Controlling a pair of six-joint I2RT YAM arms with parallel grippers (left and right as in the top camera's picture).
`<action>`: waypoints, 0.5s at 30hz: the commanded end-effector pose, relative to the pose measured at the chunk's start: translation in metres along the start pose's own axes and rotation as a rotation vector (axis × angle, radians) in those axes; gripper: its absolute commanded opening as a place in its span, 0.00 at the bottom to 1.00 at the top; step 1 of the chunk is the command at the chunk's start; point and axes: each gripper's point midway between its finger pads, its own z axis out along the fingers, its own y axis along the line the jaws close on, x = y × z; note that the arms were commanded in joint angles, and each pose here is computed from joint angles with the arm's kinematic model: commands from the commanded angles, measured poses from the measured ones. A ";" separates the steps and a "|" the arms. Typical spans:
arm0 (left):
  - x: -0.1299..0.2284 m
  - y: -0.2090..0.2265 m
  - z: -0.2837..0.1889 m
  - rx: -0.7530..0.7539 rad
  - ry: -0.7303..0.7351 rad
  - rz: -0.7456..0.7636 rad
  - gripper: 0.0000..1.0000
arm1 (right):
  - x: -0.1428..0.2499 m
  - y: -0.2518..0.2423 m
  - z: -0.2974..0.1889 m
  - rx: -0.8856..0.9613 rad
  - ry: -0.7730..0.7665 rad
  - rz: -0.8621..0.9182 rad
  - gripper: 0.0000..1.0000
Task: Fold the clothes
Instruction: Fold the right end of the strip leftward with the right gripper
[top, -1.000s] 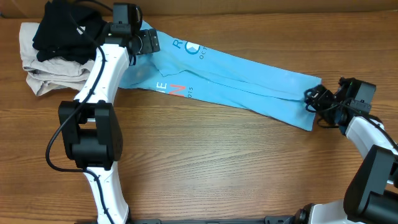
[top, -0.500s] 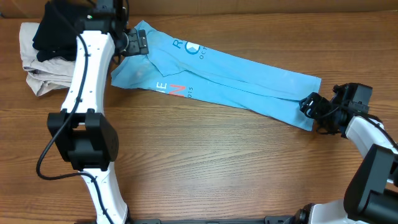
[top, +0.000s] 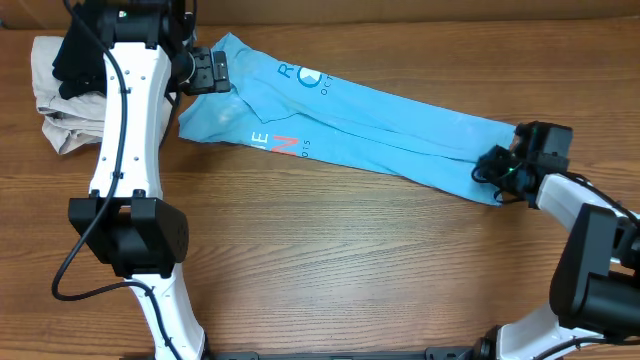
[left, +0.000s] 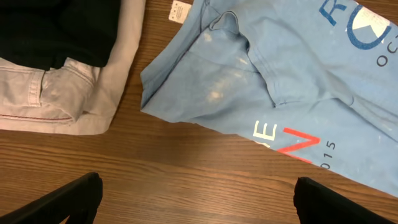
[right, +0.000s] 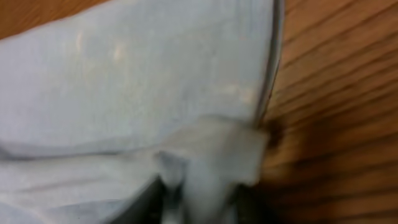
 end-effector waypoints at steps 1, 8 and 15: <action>-0.008 0.008 -0.020 -0.009 -0.054 0.005 1.00 | 0.029 -0.021 0.012 0.093 0.083 0.074 0.04; -0.008 0.008 -0.020 -0.008 -0.055 0.005 1.00 | 0.016 -0.065 -0.014 0.162 0.097 0.229 0.04; -0.007 0.008 -0.020 -0.009 -0.050 0.006 1.00 | -0.029 -0.113 -0.093 0.190 0.042 0.379 0.04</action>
